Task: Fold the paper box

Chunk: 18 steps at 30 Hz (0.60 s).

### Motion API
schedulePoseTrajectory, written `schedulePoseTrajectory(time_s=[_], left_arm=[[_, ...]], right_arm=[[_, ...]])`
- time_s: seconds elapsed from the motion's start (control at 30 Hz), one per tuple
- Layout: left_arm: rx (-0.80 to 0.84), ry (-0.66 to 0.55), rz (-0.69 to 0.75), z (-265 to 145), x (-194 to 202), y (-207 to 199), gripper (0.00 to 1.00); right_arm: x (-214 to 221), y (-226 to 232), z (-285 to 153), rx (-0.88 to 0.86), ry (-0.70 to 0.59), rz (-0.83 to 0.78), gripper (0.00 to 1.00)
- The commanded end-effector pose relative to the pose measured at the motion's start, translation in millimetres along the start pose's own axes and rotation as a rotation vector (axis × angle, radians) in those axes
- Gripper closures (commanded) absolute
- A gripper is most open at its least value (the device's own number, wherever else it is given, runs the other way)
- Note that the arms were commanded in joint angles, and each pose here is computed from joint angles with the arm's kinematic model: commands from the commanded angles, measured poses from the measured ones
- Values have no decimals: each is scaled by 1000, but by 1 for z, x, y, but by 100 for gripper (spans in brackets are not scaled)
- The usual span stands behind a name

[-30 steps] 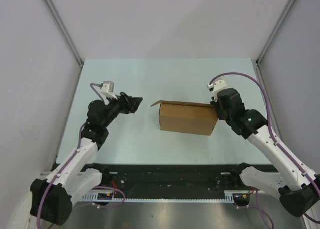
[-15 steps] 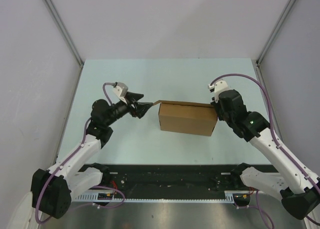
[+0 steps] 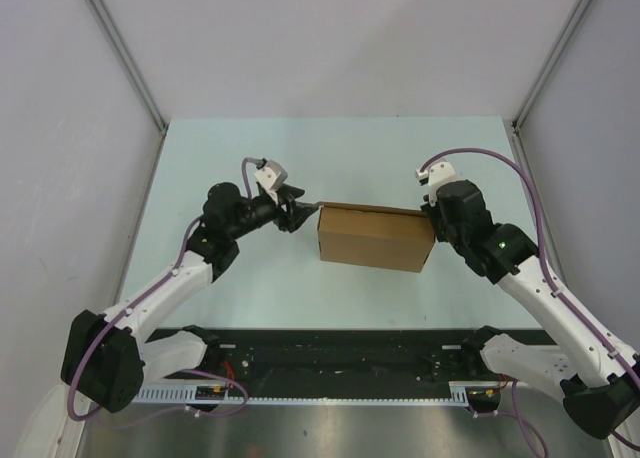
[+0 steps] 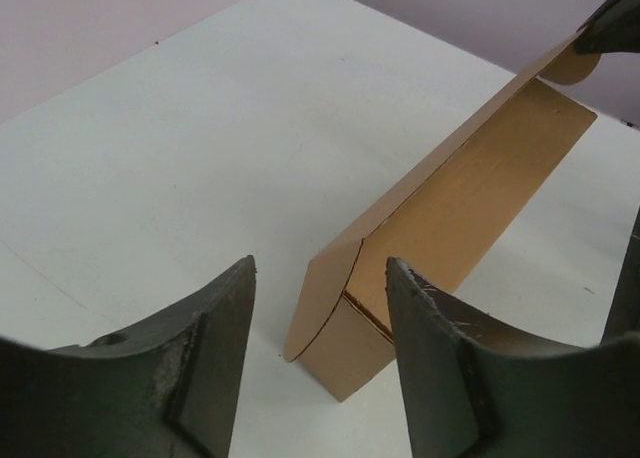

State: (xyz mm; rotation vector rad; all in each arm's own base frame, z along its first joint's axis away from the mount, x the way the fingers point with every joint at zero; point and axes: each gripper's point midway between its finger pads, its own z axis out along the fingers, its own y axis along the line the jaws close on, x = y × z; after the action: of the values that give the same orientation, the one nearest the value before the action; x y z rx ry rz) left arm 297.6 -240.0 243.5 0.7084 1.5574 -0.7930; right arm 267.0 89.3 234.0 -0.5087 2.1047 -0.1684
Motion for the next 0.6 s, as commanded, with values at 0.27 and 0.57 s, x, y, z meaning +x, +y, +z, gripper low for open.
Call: schedulePoseTrajectory(time_s=[0.27, 0.57], left_arm=[[-44, 87, 157, 11, 4, 7, 57], [-65, 77, 146, 15, -4, 9, 75]], right_arm=[[-10, 0, 0, 7, -42, 21, 84], [-9, 0, 0, 4, -39, 22, 84]])
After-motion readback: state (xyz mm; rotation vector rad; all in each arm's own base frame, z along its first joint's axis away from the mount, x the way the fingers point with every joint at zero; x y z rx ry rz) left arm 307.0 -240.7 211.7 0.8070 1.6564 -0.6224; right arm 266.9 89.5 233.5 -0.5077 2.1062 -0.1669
